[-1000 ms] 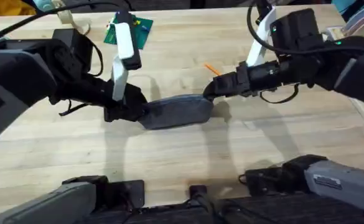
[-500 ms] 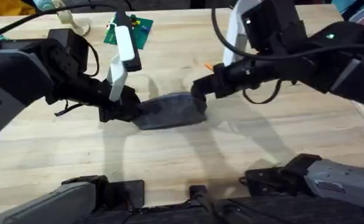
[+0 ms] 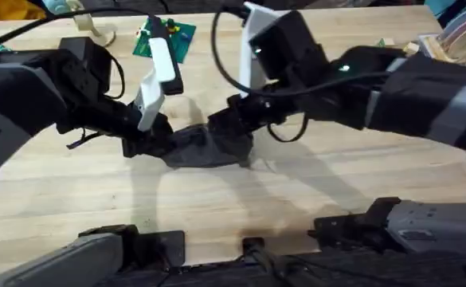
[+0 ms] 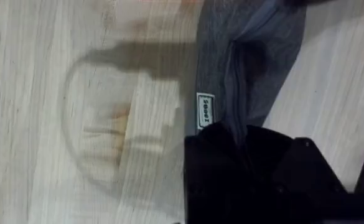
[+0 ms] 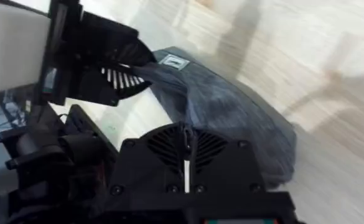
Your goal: Unzip the bag, pick up the pens from the table one at a time and place them inside, then zip the bag closed.
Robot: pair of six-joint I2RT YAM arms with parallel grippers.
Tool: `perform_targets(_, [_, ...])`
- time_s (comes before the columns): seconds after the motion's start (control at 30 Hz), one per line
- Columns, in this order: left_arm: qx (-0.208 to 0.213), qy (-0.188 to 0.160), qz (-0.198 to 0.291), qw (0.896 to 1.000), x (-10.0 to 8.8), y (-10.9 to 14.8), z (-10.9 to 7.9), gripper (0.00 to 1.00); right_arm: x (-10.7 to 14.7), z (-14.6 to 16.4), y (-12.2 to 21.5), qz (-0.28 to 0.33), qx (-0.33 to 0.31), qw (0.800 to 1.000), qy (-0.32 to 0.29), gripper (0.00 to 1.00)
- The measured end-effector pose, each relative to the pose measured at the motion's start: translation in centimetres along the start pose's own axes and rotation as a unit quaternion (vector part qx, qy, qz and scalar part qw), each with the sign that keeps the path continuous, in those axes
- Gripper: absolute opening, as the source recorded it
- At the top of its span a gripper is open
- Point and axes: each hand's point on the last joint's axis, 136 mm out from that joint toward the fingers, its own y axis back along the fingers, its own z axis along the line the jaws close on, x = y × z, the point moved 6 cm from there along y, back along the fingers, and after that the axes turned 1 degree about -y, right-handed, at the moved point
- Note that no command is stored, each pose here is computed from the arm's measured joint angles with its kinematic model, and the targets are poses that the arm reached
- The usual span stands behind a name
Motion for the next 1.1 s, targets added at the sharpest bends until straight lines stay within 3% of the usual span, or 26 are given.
perform_targets(0.33, [-0.008, 0.002, 0.019, 1.0, 0.5, 0.1, 0.2, 0.043, -1.9, 3.1, -1.0, 0.0, -0.023, 1.0, 0.02, 0.033])
perform_targets(0.77, [-0.006, 0.004, 0.021, 1.0, 0.6, 0.1, 0.2, 0.043, -1.4, 3.6, -0.6, 0.025, -0.029, 0.999, 0.022, 0.033])
perform_targets(0.8, [-0.006, 0.004, 0.02, 1.0, 0.6, 0.1, 0.2, 0.043, -1.3, 3.6, -0.3, 0.035, -0.026, 0.999, 0.022, 0.065])
perform_targets(0.83, [-0.006, 0.003, 0.018, 1.0, 0.5, 0.1, 0.2, 0.043, -1.2, 3.7, 0.0, 0.044, -0.026, 0.998, 0.022, 0.17])
perform_targets(1.0, [0.003, -0.004, -0.006, 1.0, -0.3, 0.0, -0.1, 0.043, -2.8, 5.1, 3.3, 0.057, -0.049, 0.996, 0.04, 0.889])
perform_targets(1.03, [0.003, -0.004, -0.007, 1.0, -0.3, -0.1, -0.1, 0.043, -3.3, 5.0, 4.4, 0.053, -0.049, 0.996, 0.043, 0.97])
perform_targets(1.1, [0.003, -0.004, -0.008, 1.0, -0.3, 0.0, -0.1, 0.043, -4.0, 4.5, 6.9, 0.04, -0.041, 0.998, 0.039, 0.996])
